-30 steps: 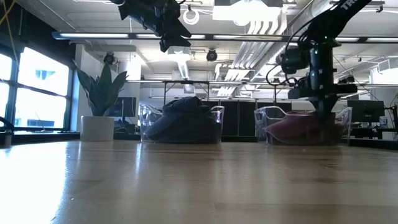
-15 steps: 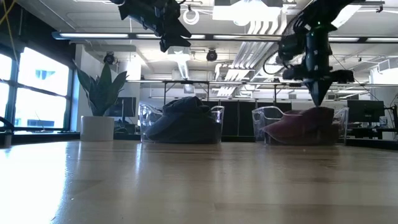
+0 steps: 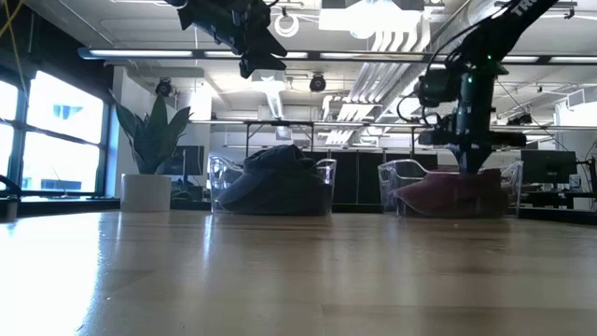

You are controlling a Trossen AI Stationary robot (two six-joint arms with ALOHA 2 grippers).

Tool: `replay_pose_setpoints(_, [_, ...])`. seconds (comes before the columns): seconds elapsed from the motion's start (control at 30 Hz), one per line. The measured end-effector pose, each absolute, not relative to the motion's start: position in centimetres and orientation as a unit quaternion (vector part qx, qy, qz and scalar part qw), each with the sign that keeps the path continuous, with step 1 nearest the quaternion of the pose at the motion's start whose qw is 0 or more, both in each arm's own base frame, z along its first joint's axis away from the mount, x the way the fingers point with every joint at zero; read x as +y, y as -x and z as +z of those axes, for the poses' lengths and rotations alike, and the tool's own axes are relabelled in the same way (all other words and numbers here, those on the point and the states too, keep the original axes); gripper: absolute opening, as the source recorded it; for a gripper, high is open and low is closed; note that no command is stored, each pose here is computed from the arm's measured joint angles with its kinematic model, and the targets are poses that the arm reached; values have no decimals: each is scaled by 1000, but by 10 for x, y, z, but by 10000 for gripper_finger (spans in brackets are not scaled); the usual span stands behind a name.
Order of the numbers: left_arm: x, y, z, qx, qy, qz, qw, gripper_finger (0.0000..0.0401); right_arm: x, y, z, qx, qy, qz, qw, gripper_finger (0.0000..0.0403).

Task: Pick & Place hat
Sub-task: Put the red cap into the right transparent bin, then return to Home Position

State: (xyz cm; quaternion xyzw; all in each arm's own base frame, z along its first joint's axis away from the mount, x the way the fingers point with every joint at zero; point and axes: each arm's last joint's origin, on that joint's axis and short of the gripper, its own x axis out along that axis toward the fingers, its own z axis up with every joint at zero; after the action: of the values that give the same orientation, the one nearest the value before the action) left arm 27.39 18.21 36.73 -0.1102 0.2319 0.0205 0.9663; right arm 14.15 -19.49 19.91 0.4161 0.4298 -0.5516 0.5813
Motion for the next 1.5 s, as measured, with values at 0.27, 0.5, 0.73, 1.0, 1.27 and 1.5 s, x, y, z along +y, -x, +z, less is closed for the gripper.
replay_pose_setpoints(0.27, [180,-274,367,231,148,3,962,178,-184,-138,223,405,-410,-558,598,0])
replay_pose_setpoints(0.5, [180,-273,368,228,155,1,961,178,-154,-135,288,297,-401,-518,694,0])
replay_pose_setpoints(0.73, [179,-275,368,227,165,8,960,178,-104,-136,312,161,-318,-317,879,0])
replay_pose_setpoints(1.0, [172,-281,367,233,203,52,950,178,-51,-126,276,-17,-299,27,954,0])
replay_pose_setpoints(1.27, [166,-293,381,164,262,65,949,178,-23,-112,239,-37,-344,90,934,0])
replay_pose_setpoints(1.5, [153,-306,394,95,294,73,948,178,-6,-105,215,-56,-302,99,946,0])
